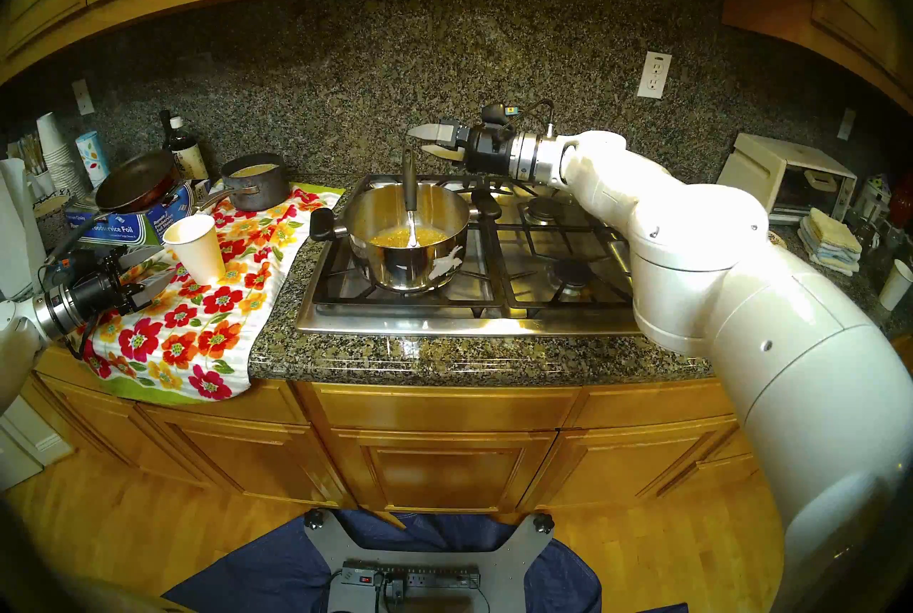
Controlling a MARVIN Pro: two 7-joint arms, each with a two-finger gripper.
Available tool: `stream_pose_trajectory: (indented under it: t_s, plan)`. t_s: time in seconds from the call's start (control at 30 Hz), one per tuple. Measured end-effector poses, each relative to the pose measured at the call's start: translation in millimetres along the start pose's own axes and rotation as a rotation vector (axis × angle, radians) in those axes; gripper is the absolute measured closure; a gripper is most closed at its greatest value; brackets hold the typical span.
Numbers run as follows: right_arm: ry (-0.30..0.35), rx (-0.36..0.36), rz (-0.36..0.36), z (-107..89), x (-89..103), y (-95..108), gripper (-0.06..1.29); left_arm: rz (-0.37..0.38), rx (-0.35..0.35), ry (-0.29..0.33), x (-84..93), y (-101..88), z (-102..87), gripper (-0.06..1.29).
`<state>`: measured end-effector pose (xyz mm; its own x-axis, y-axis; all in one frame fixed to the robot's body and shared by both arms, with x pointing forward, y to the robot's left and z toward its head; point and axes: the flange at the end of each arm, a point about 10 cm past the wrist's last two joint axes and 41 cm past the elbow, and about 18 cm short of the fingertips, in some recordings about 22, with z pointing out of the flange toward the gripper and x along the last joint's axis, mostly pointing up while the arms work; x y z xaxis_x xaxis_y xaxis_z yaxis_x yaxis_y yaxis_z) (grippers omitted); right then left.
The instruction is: Pour oats into pot and stir with a spoon
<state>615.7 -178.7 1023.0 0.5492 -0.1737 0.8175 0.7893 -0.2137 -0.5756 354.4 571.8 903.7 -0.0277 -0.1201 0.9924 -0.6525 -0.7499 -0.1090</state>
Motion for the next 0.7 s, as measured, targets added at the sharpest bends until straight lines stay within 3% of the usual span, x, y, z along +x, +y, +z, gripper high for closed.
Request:
stream_pose_trajectory:
  t_s: [0.7]
  plan:
    - [0.0,0.0,0.0,0.0,-0.1,0,0.0,0.032,-0.036,0.013,-2.2,-4.1,26.9,0.02]
